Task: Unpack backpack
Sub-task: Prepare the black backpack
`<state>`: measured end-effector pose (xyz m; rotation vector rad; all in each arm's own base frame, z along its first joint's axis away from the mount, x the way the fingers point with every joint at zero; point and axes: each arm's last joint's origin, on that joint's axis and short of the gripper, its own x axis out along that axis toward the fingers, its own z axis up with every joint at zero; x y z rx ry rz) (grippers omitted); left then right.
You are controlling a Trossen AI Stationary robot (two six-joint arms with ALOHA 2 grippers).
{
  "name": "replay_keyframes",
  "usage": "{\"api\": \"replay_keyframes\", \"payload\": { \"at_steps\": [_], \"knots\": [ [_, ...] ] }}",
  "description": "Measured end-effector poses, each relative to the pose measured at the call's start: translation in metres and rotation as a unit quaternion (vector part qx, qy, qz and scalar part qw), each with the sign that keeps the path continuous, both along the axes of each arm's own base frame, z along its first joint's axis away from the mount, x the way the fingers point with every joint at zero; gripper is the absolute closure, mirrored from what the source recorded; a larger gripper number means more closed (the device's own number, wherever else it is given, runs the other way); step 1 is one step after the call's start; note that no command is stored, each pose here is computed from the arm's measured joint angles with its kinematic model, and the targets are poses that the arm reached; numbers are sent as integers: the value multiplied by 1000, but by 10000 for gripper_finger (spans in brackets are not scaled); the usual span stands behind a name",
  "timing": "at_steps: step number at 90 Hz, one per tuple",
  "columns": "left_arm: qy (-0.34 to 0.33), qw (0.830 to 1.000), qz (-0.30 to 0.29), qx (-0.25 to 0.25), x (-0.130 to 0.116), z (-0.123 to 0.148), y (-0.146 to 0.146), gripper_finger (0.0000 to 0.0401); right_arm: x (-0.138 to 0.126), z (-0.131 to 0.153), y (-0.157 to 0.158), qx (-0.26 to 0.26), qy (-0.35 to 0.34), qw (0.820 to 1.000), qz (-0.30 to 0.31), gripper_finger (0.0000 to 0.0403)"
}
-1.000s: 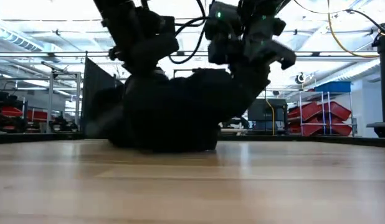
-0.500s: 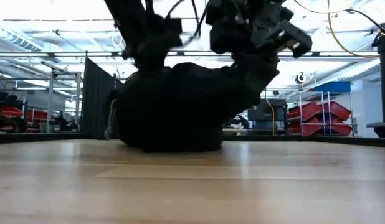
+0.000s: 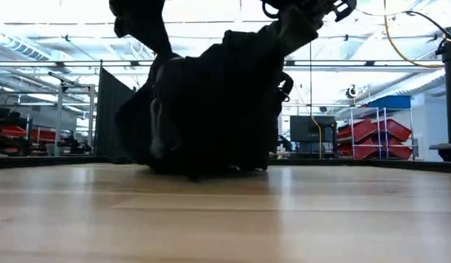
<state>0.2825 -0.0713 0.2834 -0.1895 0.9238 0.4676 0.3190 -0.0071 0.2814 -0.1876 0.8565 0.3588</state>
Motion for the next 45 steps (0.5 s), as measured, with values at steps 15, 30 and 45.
{"api": "replay_keyframes", "payload": {
  "at_steps": [15,30,45],
  "knots": [
    [30,999,26,-1,-9,-6,-3,401,4,-6,2,8,13,1000,-7,388],
    [28,999,41,0,-14,-8,-10,401,3,-6,5,-7,12,1000,15,327],
    [13,999,50,-12,-19,-6,-22,401,14,-1,2,-91,-60,993,42,268]
  ]
}}
